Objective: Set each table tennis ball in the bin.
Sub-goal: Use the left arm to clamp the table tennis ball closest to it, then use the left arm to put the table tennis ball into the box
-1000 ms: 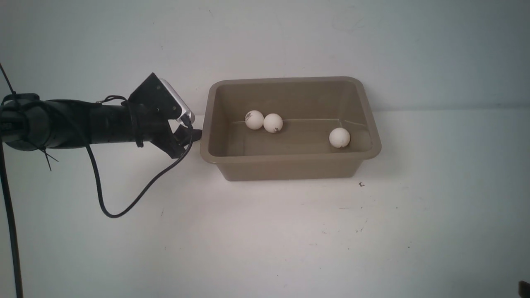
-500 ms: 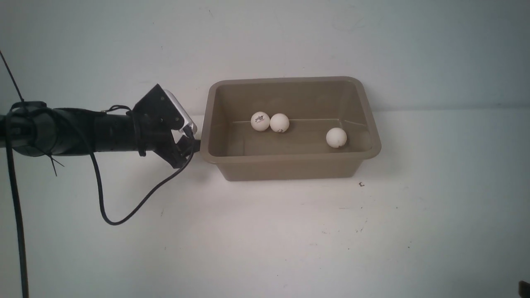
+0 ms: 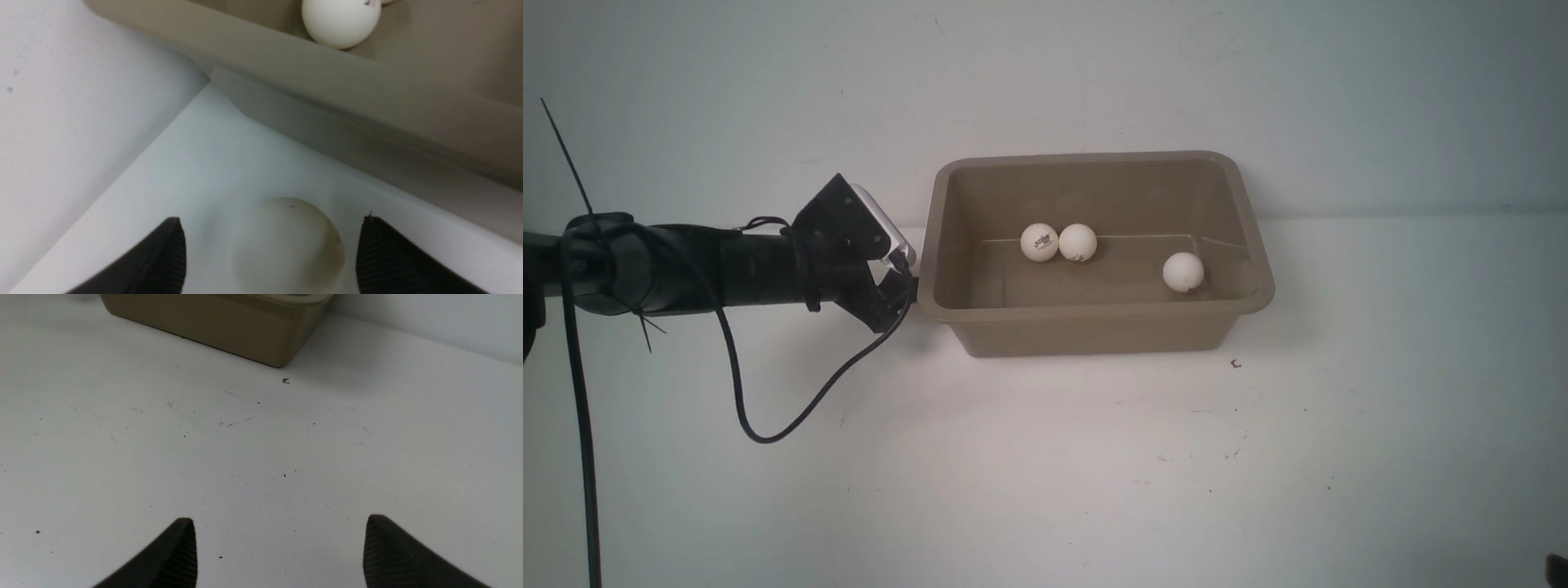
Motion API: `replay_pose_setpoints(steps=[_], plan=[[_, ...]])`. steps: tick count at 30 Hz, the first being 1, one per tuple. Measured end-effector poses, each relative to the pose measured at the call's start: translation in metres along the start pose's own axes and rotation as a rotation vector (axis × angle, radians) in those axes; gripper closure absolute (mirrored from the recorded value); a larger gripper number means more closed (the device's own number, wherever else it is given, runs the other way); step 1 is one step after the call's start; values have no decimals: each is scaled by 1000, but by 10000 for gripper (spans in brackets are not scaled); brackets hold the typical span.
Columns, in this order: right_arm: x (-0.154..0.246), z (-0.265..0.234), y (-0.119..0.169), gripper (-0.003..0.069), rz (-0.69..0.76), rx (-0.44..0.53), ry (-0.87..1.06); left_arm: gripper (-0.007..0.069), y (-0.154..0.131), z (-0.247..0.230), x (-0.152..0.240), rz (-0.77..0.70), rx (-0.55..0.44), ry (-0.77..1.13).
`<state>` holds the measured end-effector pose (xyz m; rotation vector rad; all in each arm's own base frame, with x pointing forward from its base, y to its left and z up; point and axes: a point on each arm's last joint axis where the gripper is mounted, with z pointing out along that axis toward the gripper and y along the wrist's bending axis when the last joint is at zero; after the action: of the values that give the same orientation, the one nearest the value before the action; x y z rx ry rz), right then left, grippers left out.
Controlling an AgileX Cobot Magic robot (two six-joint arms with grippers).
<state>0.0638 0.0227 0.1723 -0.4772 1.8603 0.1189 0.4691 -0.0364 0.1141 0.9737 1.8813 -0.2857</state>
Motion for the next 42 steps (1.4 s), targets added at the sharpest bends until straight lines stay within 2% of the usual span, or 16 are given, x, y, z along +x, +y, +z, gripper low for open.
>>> replay_pose_setpoints(steps=[13,16,20,27,33,36,39,42], plan=[[0,0,0,162,0,0,0,127,-1,6,9,33,-3,2],[0,0,0,162,0,0,0,160,-2,7,9,46,-2,2],[0,0,0,162,0,0,0,293,-2,7,9,54,-2,2],[0,0,0,162,0,0,0,293,-2,6,8,56,-2,1],[0,0,0,162,0,0,0,293,11,-16,-18,51,-55,-42],[0,0,0,162,0,0,0,293,22,-46,-51,32,-91,-126],[0,0,0,162,0,0,0,293,18,-57,-69,40,-40,-213],[0,0,0,162,0,0,0,293,6,-57,-80,62,59,-296]])
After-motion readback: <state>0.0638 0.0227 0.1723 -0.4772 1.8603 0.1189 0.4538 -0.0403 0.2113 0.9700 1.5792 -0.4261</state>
